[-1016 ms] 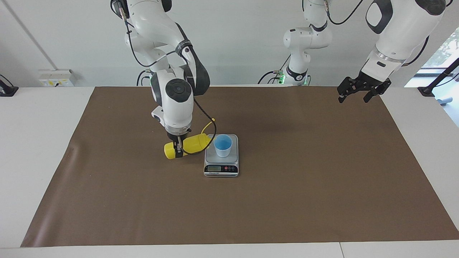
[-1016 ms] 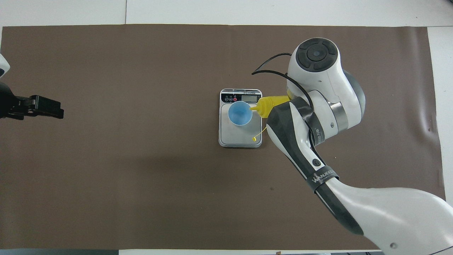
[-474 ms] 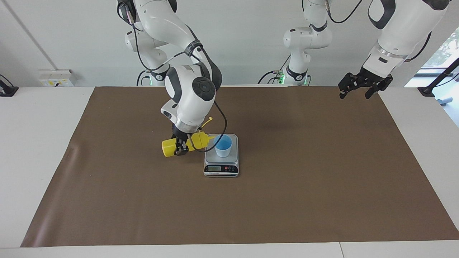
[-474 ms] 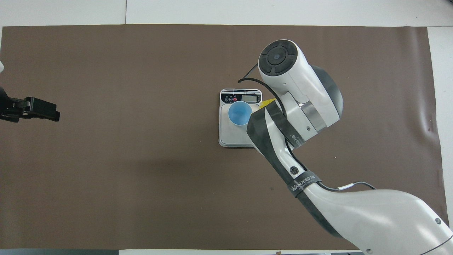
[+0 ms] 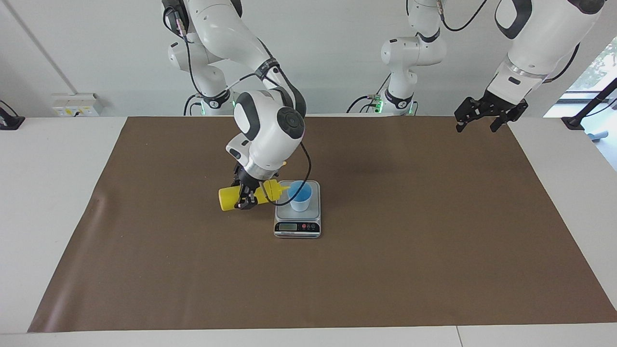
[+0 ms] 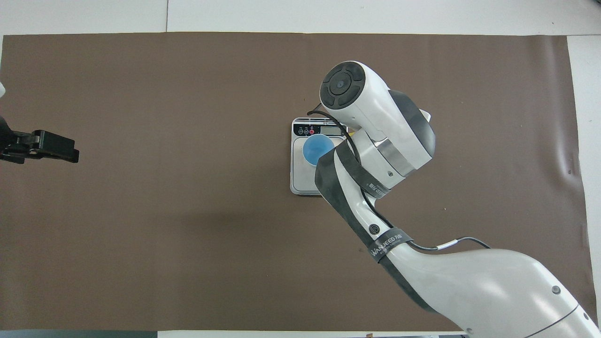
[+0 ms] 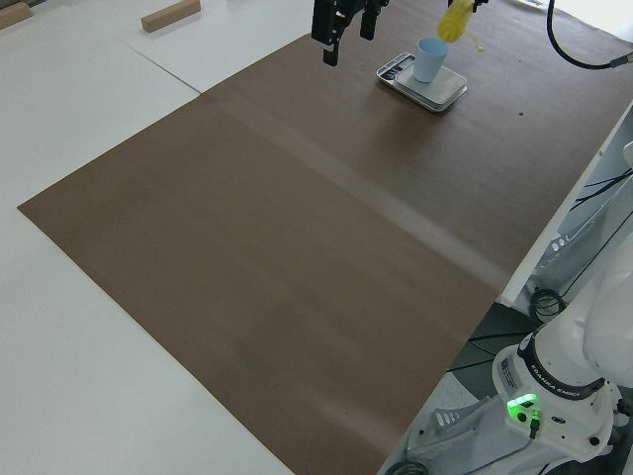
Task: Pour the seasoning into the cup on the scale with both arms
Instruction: 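Tilt the yellow bottle over the blue cup with the right gripper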
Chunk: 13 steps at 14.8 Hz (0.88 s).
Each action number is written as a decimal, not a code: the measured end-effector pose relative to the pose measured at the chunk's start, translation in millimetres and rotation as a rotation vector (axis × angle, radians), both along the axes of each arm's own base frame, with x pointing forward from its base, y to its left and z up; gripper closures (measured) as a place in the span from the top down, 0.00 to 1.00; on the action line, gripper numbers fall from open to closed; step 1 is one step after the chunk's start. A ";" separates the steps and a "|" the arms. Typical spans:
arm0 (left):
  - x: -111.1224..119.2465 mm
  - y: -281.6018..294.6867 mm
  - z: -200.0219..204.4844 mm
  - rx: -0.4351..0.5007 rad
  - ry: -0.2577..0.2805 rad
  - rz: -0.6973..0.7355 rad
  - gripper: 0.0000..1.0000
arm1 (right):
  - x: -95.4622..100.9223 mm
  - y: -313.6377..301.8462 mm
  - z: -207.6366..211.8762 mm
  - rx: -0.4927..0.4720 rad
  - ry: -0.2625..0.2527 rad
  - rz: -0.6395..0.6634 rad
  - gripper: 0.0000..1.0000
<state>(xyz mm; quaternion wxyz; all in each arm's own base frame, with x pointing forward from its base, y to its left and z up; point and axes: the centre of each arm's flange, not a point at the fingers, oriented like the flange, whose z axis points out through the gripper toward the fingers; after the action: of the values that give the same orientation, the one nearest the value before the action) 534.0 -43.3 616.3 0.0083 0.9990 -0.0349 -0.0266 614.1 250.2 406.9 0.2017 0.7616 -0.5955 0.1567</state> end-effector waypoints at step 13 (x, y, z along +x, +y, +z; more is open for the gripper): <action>3.4 2.3 7.9 -0.001 -0.018 0.002 1.00 | 7.9 1.0 6.3 -0.029 -0.048 -0.128 0.65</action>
<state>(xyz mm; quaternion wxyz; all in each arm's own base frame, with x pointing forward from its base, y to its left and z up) 537.4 -41.1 624.1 0.0083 0.9992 -0.0340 -0.0176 622.0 251.3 413.2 0.2081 0.7150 -0.6453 0.1702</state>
